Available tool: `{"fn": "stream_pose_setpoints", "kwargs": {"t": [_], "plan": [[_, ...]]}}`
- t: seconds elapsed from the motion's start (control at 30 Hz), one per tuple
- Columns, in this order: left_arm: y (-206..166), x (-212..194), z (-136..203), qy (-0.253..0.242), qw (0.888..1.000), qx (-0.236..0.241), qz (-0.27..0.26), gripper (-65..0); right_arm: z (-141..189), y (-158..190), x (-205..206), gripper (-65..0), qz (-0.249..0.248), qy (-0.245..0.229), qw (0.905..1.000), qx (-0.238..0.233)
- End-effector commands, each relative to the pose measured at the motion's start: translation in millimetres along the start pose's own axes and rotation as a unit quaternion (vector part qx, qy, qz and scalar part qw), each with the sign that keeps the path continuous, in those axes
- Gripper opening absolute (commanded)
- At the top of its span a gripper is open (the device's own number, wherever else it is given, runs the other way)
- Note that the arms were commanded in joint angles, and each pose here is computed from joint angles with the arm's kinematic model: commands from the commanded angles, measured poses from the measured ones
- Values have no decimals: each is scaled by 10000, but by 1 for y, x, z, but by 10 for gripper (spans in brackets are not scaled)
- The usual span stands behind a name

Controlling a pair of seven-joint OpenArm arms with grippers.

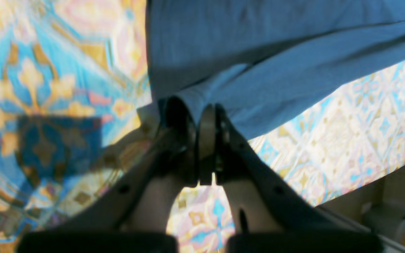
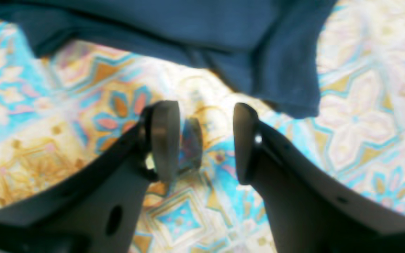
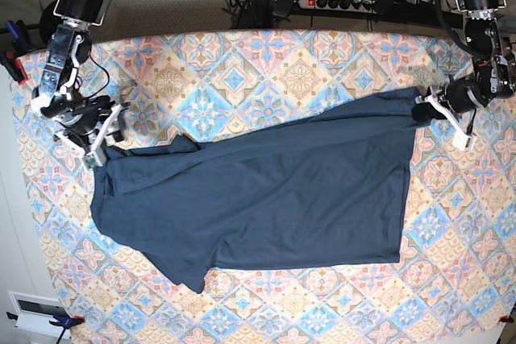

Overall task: Layout the t-shirt on the table in an organized manner, then fold the t-shirt properly
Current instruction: 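Release the shirt with the right gripper and move it to the shirt's shoulder, then grasp the shirt shoulder fabric with the right gripper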

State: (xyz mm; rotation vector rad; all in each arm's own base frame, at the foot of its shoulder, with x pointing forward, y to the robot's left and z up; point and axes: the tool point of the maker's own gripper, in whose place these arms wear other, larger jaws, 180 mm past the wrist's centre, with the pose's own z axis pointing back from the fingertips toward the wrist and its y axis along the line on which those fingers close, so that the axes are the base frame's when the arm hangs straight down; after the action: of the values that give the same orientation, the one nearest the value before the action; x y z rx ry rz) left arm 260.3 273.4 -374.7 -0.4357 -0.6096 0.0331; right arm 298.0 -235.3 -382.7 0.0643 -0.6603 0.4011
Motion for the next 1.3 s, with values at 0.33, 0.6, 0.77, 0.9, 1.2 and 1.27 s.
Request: {"fn": "stream_pose_setpoints", "kwargs": {"t": [0.33,0.6,0.77,0.9,1.2,1.27], "plan": [[0,24,8,-291,9995,13,-154,-650,-12,45,28,-410,297,-347,9974,550],[0,24,8,-291,9995,13,-154,-650,-19,67,32,-407,104,-442,9960,769],[0,25,8,-298,9994,12,-157,-650,-22,70,40,-406,51,-527,9953,811],[0,25,8,-298,9994,12,-157,-650,-29,70,44,-406,-50,-531,9947,874],[0,26,8,-311,9994,14,-158,-650,-40,79,40,-408,-239,-466,9933,1031],[0,26,8,-311,9994,14,-158,-650,-39,76,59,-409,-205,-649,9926,1002]]}}
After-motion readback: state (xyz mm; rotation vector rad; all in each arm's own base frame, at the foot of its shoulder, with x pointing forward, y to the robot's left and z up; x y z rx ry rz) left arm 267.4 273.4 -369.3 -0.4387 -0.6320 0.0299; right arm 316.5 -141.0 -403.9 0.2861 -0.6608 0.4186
